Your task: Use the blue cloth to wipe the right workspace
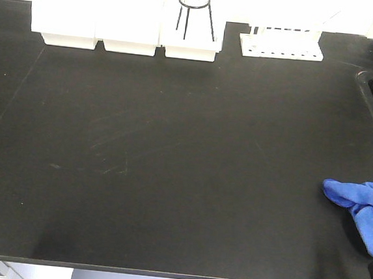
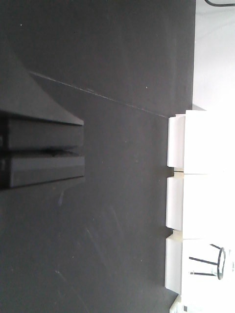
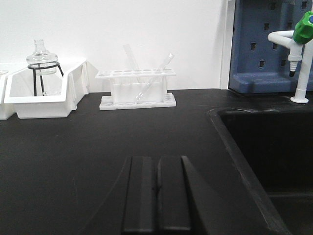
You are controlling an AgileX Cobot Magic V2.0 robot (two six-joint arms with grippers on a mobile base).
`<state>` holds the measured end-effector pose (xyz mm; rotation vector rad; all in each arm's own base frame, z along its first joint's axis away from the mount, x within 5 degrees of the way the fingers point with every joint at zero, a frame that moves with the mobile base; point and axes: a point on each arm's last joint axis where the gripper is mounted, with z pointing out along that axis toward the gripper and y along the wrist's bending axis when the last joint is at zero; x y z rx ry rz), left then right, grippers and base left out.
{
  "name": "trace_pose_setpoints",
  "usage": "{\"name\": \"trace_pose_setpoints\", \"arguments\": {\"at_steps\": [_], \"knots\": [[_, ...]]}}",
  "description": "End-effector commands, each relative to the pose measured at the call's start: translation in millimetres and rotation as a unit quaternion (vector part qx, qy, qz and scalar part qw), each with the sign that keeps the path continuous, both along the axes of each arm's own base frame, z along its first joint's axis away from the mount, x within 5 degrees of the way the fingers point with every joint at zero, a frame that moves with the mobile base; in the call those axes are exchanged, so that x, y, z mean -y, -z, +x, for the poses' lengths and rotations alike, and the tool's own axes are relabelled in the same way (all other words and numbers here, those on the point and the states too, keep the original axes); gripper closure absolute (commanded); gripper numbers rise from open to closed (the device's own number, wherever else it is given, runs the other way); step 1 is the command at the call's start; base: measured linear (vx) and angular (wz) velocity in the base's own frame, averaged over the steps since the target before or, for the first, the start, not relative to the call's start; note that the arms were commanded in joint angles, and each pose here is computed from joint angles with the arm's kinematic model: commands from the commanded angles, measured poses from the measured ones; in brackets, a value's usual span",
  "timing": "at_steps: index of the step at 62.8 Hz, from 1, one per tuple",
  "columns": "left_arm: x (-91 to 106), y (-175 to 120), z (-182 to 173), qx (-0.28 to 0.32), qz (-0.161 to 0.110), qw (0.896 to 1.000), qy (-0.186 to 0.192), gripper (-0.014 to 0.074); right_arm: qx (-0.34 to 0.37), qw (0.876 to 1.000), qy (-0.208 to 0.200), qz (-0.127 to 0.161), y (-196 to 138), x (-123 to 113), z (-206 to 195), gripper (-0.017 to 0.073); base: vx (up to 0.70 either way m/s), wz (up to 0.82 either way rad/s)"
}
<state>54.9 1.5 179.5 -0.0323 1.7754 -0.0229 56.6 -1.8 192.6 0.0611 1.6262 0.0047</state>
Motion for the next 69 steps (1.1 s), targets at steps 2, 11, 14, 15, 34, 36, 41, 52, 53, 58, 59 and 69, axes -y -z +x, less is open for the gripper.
{"name": "trace_pose_setpoints", "arguments": {"at_steps": [2,11,14,15,34,36,41,52,53,58,59,69], "knots": [[1.3,2.3,1.0,0.032,-0.005,0.999,0.007,0.0599,0.038,0.999,0.002,-0.007,-1.5,0.3,0.3,0.0567,0.0,0.0],[1.3,2.3,1.0,0.032,-0.005,0.999,0.007,0.0599,0.038,0.999,0.002,-0.007,-1.5,0.3,0.3,0.0567,0.0,0.0],[1.3,2.3,1.0,0.032,-0.005,0.999,0.007,0.0599,0.038,0.999,0.002,-0.007,-1.5,0.3,0.3,0.0567,0.0,0.0],[1.3,2.3,1.0,0.032,-0.005,0.999,0.007,0.0599,0.038,0.999,0.002,-0.007,-1.5,0.3,0.3,0.0567,0.0,0.0],[1.3,2.3,1.0,0.032,-0.005,0.999,0.007,0.0599,0.109,0.994,0.005,-0.027,-15.3,0.6,-1.0,0.0567,0.0,0.0],[1.3,2.3,1.0,0.032,-0.005,0.999,0.007,0.0599,0.145,0.989,0.006,-0.027,-22.7,0.6,-2.5,0.0567,0.0,0.0],[1.3,2.3,1.0,0.032,-0.005,0.999,0.007,0.0599,0.218,0.976,0.007,-0.016,-46.9,0.7,-8.6,0.0567,0.0,0.0],[1.3,2.3,1.0,0.032,-0.005,0.999,0.007,0.0599,0.219,0.976,0.0,0.008,-116.0,-0.3,-22.0,0.0567,0.0,0.0],[1.3,2.3,1.0,0.032,-0.005,0.999,0.007,0.0599,0.215,0.977,0.001,0.002,-125.8,-0.5,-23.7,0.0567,0.0,0.0],[1.3,2.3,1.0,0.032,-0.005,0.999,0.007,0.0599,0.106,0.994,0.002,-0.026,-152.7,-0.3,-13.6,0.0567,0.0,0.0],[1.3,2.3,1.0,0.032,-0.005,0.999,0.007,0.0599,0.087,0.996,0.003,-0.031,-156.7,-0.1,-11.5,0.0567,0.0,0.0],[1.3,2.3,1.0,0.032,-0.005,0.999,0.007,0.0599,-0.068,0.997,-0.002,-0.031,-195.1,1.0,16.6,0.0567,0.0,0.0]]}}
